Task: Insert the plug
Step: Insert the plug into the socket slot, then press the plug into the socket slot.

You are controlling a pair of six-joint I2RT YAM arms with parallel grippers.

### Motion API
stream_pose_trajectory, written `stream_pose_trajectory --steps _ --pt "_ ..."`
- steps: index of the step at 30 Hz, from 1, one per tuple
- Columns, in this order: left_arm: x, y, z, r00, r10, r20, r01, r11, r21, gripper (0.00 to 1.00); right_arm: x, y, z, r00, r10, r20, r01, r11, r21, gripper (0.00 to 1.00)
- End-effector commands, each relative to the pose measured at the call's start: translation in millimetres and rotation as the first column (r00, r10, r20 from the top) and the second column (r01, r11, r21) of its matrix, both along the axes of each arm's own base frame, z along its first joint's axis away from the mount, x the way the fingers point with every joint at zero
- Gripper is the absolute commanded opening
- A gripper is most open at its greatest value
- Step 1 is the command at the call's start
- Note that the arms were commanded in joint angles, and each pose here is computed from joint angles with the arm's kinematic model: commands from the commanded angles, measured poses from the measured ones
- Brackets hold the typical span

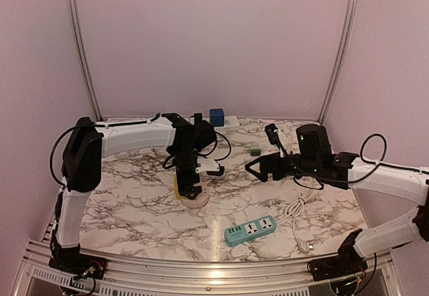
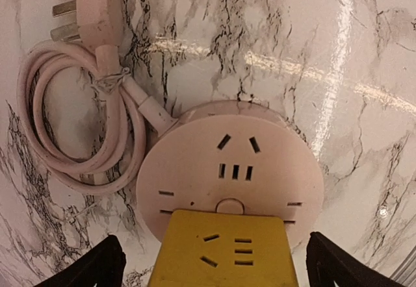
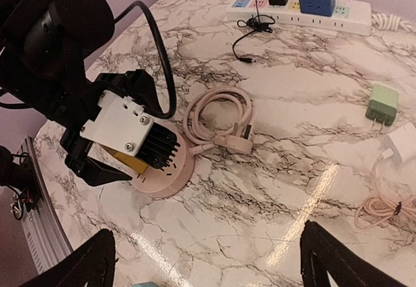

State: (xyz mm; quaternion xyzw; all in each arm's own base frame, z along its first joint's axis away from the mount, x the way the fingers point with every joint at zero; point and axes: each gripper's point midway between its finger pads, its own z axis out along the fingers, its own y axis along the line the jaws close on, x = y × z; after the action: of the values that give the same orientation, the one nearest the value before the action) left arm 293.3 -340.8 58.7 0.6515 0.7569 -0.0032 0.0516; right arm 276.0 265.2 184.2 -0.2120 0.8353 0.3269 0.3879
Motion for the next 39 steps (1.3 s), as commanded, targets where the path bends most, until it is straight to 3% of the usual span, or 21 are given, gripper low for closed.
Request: stream_pose_trajectory --steps 1,8,13,25,32,39 --pt "6.2 -12.2 51.4 0.995 0.020 0.096 -0.007 0.992 -0.127 0.99 1.2 0.0 4.4 1.000 -0.003 0.013 0.003 1.000 0.022 0.93" --pt "16.1 -12.6 104.0 0.973 0.130 0.189 -0.076 0.960 -0.268 0.99 0.8 -0.2 4.9 1.000 -0.004 0.014 0.004 1.000 0.025 0.93" --pt "45.1 19.6 120.8 0.903 0.290 0.316 -0.219 0.945 -0.241 0.99 1.2 0.8 5.6 1.000 -0.001 0.016 0.001 1.000 0.030 0.93" --pt "31.1 63.8 44.3 0.910 0.304 0.282 -0.314 0.949 -0.010 0.99 1.5 1.8 4.8 1.000 0.005 0.015 -0.005 1.000 0.025 0.93" --pt "19.4 64.0 7.6 0.932 0.294 0.212 -0.310 0.949 0.050 0.98 3.9 3.3 8.0 1.000 0.005 0.018 -0.005 1.000 0.026 0.93" --pt "21.2 58.7 17.3 0.928 0.301 0.218 -0.311 0.950 0.014 0.98 7.9 5.6 2.3 1.000 0.018 0.023 -0.018 1.000 -0.008 0.97"
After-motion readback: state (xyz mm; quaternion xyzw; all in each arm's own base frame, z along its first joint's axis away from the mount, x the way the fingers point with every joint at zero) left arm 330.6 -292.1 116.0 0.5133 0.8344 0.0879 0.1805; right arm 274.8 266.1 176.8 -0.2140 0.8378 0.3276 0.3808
